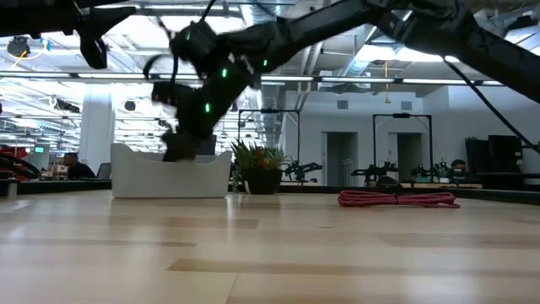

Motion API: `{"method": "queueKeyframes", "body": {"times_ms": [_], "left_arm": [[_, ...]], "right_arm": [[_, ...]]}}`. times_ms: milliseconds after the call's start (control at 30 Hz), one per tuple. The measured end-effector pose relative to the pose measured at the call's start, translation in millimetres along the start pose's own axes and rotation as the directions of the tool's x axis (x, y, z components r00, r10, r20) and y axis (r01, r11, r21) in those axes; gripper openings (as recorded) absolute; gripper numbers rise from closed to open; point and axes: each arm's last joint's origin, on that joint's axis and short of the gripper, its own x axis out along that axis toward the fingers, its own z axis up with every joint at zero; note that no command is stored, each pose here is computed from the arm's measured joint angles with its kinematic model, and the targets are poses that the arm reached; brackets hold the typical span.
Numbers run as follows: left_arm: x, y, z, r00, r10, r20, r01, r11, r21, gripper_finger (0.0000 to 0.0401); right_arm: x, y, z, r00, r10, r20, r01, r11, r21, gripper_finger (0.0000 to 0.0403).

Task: Pick and place USB-C Cables
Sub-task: Put the red charger cable into the white bin

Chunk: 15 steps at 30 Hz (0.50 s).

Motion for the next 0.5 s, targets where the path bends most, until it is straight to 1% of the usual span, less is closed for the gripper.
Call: {"method": "queueKeyframes", "body": {"times_ms": [33,133,267,367,500], "left_arm": [[0.0,0.4,0.1,1.000,0.013,0.004,-0.013,1.000,0.000,0.0075],[0.0,1.4,0.4,0.999,0.046,0.017,-0.046,0.999,0.008,0.0075],[-0.2,2.9,1.5,0.994,0.102,0.043,-0.102,0.995,0.005,0.0086],[-0.1,3.4,1.5,0.992,0.119,0.048,-0.121,0.992,0.024,0.0103],[0.0,3.5,1.4,0.991,0.123,0.048,-0.125,0.992,0.030,0.0136]], "right_arm": [[-6.8,-4.9,5.7,1.000,-0.010,0.021,0.010,1.000,0.008,0.0225],[-40.4,-27.0,27.4,0.995,-0.043,0.086,0.040,0.998,0.041,0.0250],[-91.3,-54.8,48.8,0.989,-0.070,0.133,0.062,0.996,0.061,0.0260],[-140.5,-76.5,60.4,0.985,-0.081,0.150,0.071,0.995,0.068,0.0260],[-223.9,-104.2,68.1,0.982,-0.088,0.169,0.072,0.993,0.097,0.0260]]}}
